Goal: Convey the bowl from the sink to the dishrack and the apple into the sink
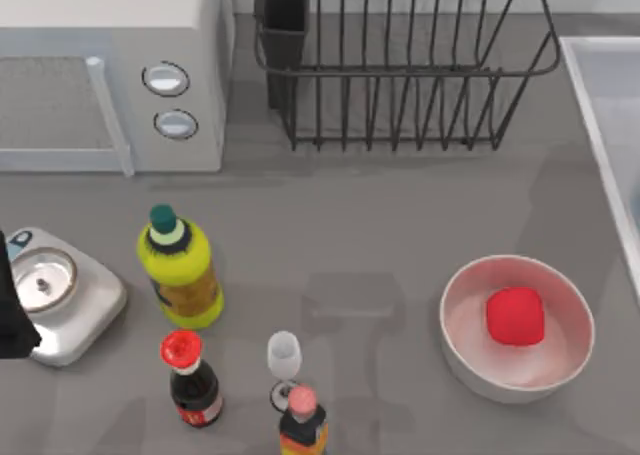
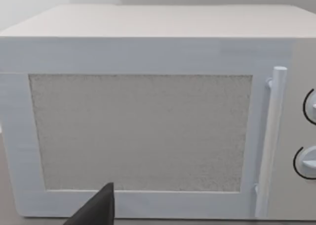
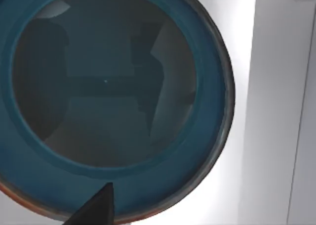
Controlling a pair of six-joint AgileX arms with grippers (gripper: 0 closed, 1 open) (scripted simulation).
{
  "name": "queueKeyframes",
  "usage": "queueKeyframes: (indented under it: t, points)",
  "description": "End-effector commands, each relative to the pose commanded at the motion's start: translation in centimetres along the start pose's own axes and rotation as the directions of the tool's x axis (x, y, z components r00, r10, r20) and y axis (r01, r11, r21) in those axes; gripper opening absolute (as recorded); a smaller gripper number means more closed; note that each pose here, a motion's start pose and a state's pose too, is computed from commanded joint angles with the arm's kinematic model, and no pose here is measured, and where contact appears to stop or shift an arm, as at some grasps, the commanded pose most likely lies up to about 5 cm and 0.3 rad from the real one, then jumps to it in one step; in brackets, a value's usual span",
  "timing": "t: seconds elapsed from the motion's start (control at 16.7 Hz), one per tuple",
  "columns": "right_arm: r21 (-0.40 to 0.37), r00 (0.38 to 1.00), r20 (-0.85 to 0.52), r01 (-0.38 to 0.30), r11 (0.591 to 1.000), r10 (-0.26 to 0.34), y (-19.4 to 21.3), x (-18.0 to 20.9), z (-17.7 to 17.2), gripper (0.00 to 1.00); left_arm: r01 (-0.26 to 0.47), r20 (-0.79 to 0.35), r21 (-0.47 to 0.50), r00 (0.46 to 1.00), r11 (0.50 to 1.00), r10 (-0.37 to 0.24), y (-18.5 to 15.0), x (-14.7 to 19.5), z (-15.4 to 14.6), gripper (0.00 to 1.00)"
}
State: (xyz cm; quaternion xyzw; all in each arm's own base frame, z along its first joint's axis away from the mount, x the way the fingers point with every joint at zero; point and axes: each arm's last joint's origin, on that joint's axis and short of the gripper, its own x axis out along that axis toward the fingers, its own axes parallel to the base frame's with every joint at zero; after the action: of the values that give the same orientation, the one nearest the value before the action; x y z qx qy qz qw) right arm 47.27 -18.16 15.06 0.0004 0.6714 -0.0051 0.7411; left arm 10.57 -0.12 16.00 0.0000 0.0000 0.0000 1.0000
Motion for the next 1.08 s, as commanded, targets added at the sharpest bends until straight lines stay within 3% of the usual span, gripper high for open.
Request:
queueKeyframes:
  t: [0.54,1.08]
  points:
    - [0.000,1.000,0.001,-0.005,1.000,0.005,-0.1,0.9,0.3,1.00,0.000,0.000,0.000,1.000,1.000,0.000,0.0,0.0,0.0,1.00]
    - [0.003,1.000,0.002,-0.006,1.000,0.006,-0.2,10.1,0.2,1.00,0.000,0.000,0.000,1.000,1.000,0.000,0.0,0.0,0.0,1.00]
